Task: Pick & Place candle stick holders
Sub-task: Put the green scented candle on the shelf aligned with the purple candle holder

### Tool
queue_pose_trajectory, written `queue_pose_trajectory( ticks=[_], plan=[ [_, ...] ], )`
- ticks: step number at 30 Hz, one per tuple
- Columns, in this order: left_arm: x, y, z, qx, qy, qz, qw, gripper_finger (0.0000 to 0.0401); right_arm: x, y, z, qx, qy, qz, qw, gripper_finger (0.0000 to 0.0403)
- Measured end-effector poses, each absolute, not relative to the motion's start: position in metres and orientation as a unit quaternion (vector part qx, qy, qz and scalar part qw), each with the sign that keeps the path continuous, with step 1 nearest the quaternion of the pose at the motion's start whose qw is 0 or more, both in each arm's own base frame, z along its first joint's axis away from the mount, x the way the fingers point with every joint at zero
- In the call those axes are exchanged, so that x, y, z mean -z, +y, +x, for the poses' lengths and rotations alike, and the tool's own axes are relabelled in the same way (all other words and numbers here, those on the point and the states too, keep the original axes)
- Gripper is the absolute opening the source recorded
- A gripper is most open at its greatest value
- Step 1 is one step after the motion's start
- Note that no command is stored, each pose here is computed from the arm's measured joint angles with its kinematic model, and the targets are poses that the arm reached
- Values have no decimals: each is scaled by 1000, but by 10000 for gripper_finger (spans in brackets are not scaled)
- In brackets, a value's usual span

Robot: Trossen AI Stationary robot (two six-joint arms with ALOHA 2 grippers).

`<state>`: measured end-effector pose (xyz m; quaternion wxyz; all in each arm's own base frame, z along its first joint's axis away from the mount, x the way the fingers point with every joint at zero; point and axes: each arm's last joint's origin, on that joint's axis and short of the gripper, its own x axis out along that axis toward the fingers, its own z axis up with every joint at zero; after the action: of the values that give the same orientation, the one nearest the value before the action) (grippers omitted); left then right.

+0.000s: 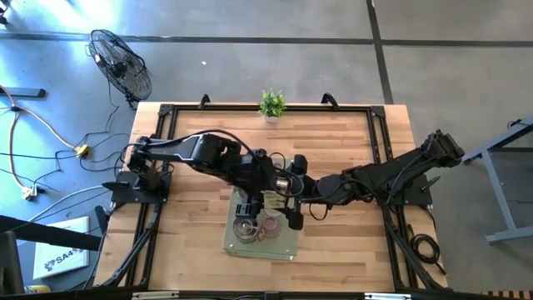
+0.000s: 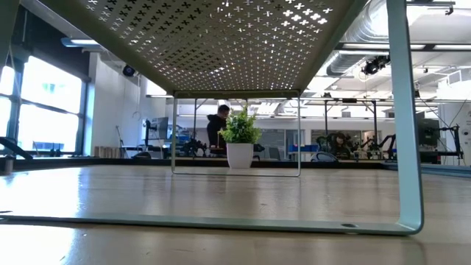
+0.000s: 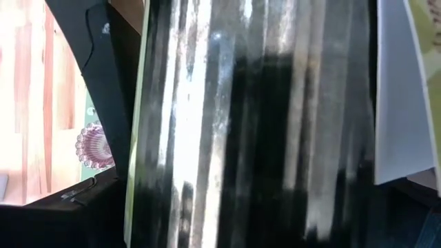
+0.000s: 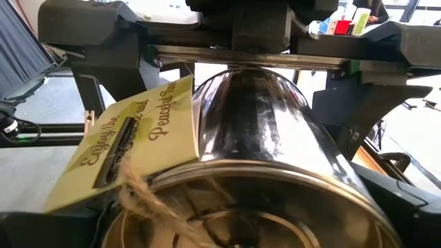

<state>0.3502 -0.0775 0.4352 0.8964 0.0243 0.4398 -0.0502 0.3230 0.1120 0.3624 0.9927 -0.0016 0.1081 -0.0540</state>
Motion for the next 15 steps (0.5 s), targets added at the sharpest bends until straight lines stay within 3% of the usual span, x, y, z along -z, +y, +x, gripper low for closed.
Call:
queue_pose_trajectory(
  ticks=[15],
  plan=[
    [-435, -76, 350, 33, 441, 42, 896, 384, -362, 112, 323, 54, 111, -3, 992, 356]
  ],
)
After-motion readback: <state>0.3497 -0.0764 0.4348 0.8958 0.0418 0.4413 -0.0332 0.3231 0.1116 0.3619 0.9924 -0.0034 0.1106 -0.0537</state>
